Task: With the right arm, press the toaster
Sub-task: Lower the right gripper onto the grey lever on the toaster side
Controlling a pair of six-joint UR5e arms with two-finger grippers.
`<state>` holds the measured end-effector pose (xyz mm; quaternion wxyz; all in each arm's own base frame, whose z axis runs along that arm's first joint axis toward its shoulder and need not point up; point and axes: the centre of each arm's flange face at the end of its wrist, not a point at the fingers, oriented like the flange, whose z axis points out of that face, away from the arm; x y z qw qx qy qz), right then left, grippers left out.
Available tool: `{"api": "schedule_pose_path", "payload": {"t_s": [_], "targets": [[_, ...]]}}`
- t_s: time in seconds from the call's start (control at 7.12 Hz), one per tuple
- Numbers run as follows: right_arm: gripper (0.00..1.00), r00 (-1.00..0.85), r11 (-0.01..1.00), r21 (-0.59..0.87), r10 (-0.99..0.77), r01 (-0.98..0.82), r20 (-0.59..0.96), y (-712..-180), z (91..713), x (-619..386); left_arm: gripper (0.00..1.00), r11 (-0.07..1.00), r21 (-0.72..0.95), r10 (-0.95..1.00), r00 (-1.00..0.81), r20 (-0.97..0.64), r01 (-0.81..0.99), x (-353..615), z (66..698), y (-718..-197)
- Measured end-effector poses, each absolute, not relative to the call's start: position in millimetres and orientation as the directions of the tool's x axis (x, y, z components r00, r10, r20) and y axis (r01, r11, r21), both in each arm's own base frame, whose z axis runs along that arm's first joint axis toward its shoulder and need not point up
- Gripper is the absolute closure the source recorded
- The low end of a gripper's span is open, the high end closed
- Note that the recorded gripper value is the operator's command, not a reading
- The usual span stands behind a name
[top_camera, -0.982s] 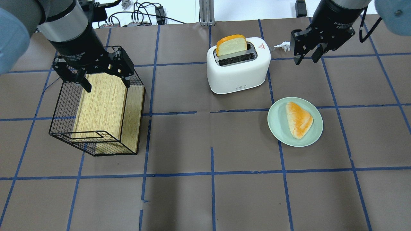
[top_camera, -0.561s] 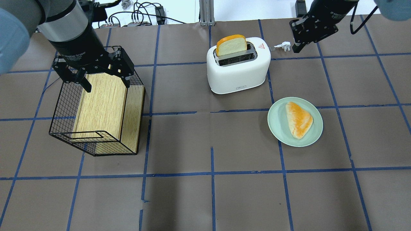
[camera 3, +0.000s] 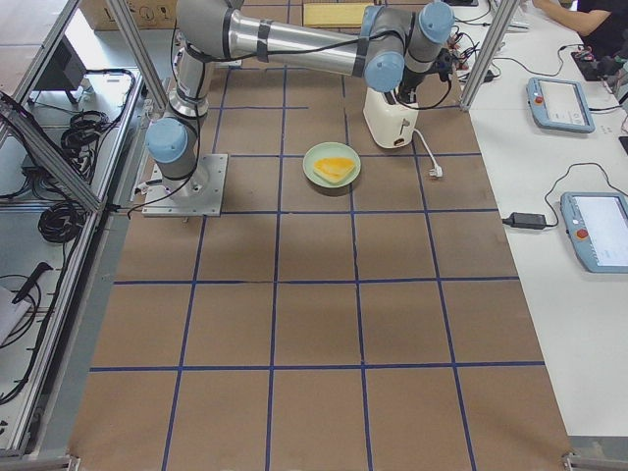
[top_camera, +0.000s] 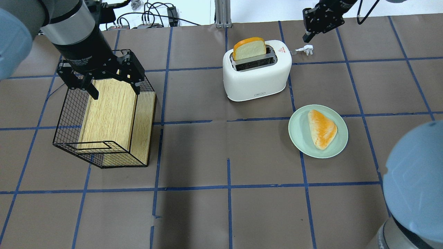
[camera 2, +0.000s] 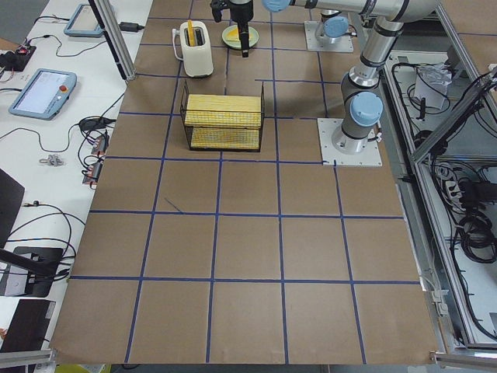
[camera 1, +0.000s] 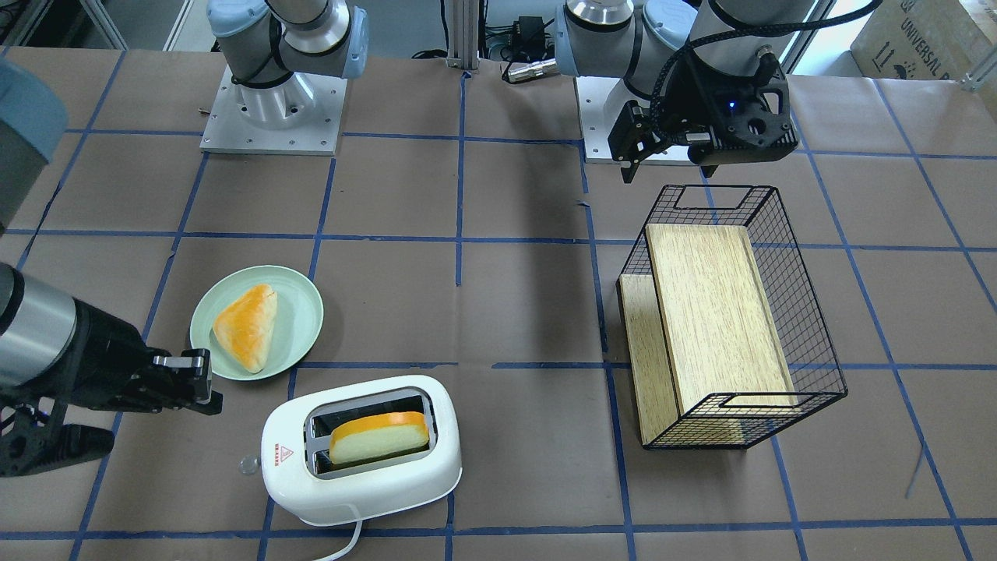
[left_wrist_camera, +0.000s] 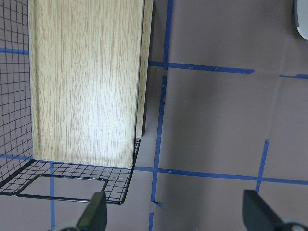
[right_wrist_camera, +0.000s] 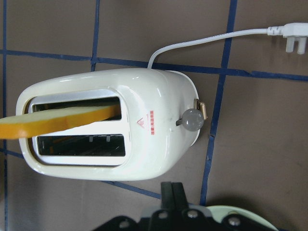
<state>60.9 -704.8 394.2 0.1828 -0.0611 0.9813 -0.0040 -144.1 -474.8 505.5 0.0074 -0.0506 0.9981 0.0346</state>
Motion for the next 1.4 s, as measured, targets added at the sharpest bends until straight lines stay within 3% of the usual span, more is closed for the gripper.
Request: {"api": "schedule_pose_path", "payload": {"t_s": [0.42, 1.4], "targets": [[0.95, -0.891, 0.995, -0.006, -0.091, -0.099, -0.444, -735, 346, 39, 0.00, 0.992, 0.068, -0.100, -0.995, -0.018, -0.102, -144, 506, -475], [0.95, -0.867, 0.994, 0.035, -0.070, -0.100, -0.494, -753, 307, 46, 0.00, 0.992, 0.068, -0.100, -0.995, -0.018, -0.101, -144, 506, -475]]}}
